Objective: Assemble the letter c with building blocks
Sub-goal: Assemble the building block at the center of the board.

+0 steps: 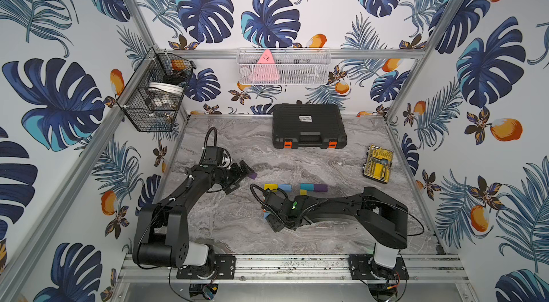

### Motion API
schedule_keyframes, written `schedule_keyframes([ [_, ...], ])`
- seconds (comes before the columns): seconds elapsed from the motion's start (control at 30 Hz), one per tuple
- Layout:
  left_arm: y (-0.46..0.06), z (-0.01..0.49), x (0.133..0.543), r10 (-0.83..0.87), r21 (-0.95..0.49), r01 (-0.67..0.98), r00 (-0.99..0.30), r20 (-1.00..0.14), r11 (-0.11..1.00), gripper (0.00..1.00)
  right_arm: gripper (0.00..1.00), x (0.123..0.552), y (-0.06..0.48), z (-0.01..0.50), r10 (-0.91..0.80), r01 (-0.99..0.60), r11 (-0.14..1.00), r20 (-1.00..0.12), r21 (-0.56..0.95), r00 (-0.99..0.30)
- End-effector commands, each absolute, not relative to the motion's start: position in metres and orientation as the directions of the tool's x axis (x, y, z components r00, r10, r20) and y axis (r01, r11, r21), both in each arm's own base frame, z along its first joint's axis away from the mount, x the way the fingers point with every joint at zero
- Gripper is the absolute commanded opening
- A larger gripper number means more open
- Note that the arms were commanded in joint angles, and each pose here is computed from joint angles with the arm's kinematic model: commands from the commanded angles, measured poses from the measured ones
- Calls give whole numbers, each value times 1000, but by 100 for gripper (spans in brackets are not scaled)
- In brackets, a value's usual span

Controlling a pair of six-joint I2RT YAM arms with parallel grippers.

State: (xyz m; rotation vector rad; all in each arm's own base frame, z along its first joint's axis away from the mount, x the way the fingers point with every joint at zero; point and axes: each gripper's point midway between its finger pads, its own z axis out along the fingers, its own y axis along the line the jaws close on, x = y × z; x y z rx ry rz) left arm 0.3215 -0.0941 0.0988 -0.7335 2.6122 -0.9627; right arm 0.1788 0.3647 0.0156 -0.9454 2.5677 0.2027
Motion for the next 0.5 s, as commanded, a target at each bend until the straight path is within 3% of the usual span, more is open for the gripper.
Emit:
schedule_keyframes([
  [0.0, -94, 100, 323, -542, -669, -363, -838, -71, 648, 99, 70, 168, 364, 7, -604, -657, 753, -365, 32, -709],
  [0.47, -95, 100, 324, -541, -672, -361, -838, -70, 647, 99, 67, 169, 368, 6, -605, -658, 752, -363, 33, -709],
])
